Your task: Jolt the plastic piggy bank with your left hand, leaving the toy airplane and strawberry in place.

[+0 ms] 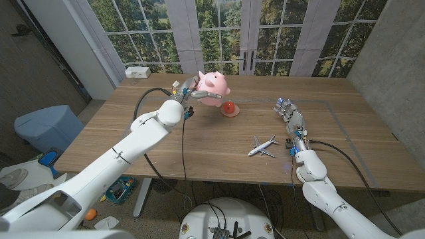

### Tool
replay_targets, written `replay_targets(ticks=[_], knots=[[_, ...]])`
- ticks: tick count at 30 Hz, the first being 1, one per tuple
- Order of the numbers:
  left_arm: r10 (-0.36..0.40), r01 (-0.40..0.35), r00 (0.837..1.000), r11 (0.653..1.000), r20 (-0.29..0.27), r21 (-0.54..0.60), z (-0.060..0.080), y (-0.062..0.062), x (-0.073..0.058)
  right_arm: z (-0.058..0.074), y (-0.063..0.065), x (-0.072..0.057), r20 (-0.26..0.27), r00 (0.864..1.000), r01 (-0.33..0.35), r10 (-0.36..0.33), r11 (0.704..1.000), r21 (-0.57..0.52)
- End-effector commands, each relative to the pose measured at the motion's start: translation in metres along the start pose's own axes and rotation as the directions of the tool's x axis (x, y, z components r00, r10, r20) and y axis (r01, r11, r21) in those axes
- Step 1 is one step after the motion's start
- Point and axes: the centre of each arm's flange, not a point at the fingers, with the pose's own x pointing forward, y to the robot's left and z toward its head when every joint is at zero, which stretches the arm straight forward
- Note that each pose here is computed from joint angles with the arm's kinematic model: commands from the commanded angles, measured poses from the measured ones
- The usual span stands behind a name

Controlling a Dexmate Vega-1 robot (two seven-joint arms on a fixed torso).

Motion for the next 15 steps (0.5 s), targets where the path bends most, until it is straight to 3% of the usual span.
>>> replay_targets(ticks=[1,9,15], knots=[[-0.241,0.315,0.936,0.898,0.257,-0.307,0.002,0.014,0.006,0.0,0.0,-0.001,0.003,1.0,0.001,-0.001,1.0,0.003],[-0.324,0.457,0.876,0.792,0.357,-0.405,-0.005,0.015,0.013,0.001,-0.001,-0.002,0.004,1.0,0.003,-0.003,1.0,0.001],[-0.336,0.495,0.856,0.751,0.393,-0.436,-0.008,0.015,0.015,0.001,0.0,-0.002,0.004,1.0,0.002,-0.002,1.0,0.001]])
